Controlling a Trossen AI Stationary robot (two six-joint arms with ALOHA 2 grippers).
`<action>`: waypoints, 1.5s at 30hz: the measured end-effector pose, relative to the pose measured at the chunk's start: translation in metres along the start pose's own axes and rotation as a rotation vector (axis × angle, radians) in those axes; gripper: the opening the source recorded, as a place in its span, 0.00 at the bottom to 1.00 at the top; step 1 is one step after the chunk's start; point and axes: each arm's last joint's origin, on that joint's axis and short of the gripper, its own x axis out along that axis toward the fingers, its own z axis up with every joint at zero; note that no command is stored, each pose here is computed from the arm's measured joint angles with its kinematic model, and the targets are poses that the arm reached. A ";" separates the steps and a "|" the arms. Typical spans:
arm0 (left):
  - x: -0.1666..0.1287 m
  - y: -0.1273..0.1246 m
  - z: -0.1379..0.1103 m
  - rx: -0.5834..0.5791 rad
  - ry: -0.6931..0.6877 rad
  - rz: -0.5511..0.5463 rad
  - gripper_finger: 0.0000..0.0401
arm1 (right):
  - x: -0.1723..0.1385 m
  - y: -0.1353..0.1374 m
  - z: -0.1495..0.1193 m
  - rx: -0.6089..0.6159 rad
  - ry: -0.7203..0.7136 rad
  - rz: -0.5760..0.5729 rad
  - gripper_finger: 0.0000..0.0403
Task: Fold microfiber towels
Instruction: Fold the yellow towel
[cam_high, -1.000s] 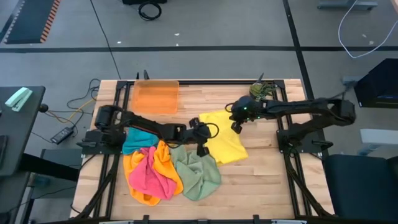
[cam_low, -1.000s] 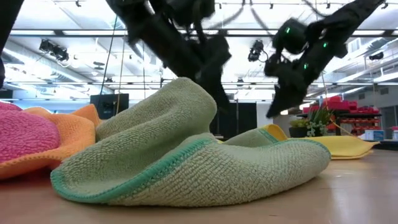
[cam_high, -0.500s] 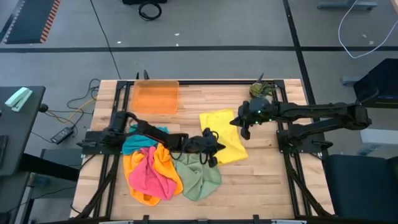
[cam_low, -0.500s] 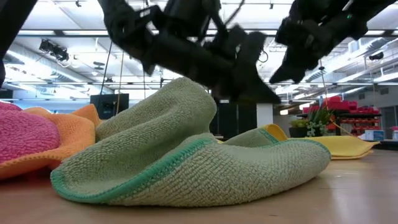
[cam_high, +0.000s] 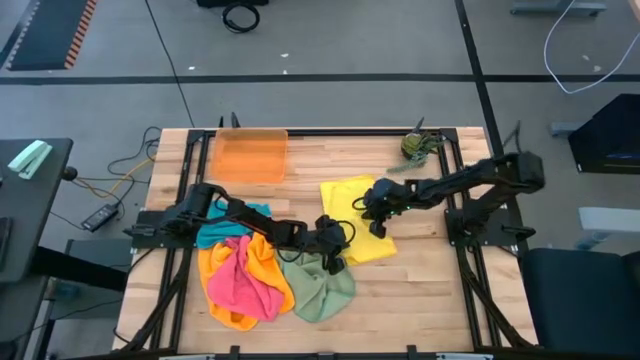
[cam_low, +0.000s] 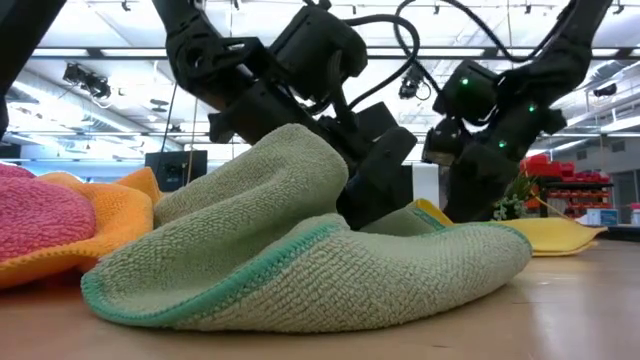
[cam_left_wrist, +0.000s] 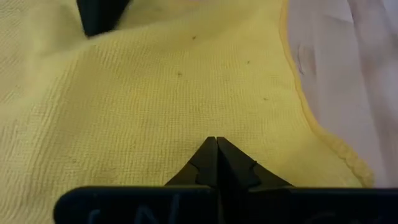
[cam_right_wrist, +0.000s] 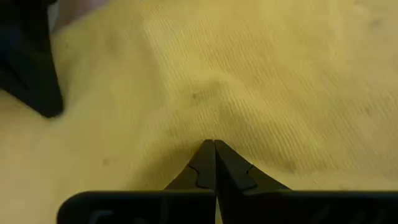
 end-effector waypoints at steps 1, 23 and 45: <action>0.000 0.000 0.000 -0.001 0.004 0.002 0.02 | 0.003 0.000 0.000 -0.001 -0.004 0.003 0.00; -0.038 -0.018 0.039 0.121 -0.135 -0.045 0.02 | -0.055 0.029 0.002 0.014 -0.098 -0.126 0.00; -0.009 -0.034 -0.014 0.007 0.027 -0.129 0.02 | -0.022 -0.026 -0.007 0.098 0.090 -0.324 0.00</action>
